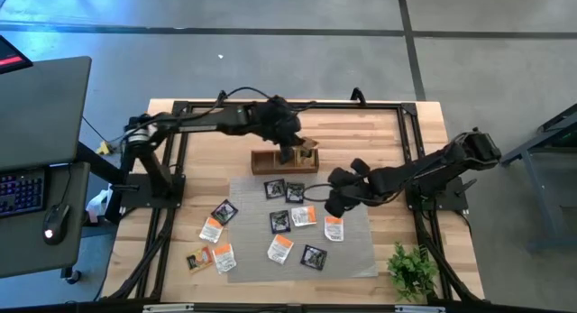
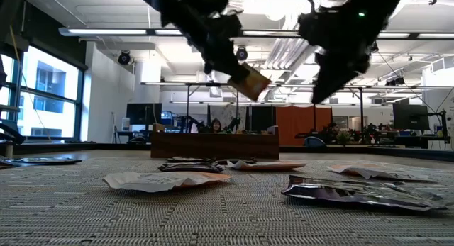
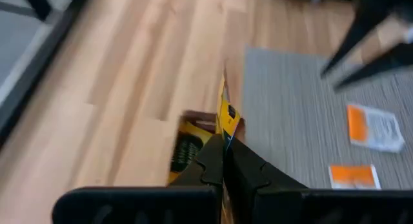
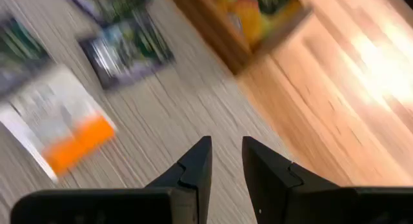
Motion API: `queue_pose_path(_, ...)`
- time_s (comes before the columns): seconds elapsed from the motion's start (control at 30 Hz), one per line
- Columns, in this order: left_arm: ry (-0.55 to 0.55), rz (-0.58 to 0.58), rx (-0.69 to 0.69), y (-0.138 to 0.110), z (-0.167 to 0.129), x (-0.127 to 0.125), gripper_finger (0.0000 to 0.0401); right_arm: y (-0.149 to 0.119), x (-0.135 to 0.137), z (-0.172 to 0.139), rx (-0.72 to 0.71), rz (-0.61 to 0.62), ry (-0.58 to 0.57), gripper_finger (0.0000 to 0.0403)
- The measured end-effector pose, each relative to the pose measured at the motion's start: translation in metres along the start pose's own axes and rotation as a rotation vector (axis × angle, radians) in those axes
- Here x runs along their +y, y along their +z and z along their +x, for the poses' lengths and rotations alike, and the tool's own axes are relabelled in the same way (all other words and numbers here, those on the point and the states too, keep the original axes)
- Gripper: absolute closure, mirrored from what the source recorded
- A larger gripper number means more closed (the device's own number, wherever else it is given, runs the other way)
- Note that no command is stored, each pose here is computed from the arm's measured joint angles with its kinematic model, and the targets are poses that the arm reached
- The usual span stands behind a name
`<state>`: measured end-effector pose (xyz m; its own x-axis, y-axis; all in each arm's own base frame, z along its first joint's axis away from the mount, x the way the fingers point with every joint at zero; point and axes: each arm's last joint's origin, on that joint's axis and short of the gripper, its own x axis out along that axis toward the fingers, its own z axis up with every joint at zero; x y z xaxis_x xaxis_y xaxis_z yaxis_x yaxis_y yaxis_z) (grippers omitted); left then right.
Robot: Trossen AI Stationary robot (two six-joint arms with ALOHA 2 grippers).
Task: Pick & Place Tea
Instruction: Put the orange tea bag into the right section of the wooden organizer
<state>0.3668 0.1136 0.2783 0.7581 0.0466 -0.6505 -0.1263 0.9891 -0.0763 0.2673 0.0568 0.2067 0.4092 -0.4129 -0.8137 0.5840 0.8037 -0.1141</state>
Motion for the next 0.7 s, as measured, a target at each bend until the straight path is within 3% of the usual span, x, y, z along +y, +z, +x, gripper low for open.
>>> queue_pose_path(0.3, -0.028, 0.059, 0.062, 0.011, 0.041, 0.004, 0.0401, -0.008, 0.002, -0.004, 0.045, -0.024, 0.009, 0.032)
queue_pose_path(0.7, -0.065, 0.081, 0.159, 0.003, 0.04, 0.003, 0.0401, -0.01, 0.003, -0.004, 0.091, -0.053, 0.046, 0.032)
